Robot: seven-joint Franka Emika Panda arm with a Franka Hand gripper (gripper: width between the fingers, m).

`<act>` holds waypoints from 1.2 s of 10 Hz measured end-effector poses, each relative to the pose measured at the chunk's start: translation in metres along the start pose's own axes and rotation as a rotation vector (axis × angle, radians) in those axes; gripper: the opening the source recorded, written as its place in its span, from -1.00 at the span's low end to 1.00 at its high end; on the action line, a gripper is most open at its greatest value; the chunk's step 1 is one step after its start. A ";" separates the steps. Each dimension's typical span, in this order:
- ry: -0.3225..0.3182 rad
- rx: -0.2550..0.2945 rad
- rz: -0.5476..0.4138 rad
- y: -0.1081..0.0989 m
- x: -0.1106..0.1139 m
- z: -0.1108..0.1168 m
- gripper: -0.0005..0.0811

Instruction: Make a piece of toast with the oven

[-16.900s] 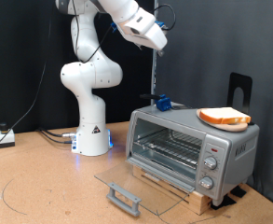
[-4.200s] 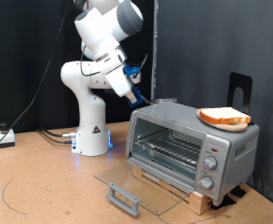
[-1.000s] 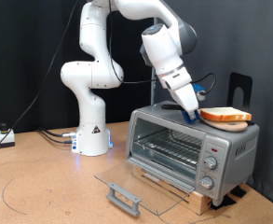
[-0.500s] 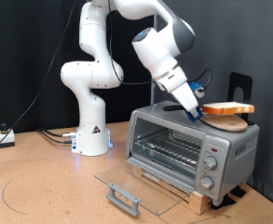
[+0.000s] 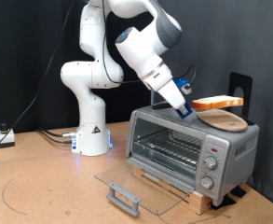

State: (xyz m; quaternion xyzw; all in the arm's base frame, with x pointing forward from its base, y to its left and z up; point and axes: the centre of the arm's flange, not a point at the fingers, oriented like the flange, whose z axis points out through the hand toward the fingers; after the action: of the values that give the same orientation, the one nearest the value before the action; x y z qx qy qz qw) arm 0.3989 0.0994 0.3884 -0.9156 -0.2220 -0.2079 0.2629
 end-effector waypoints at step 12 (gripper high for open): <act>0.060 -0.051 0.067 0.113 -0.026 -0.121 0.02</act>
State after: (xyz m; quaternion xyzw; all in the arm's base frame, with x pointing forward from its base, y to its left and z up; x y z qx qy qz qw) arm 0.4040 -0.0637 0.4258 -0.9223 -0.1777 -0.2319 0.2529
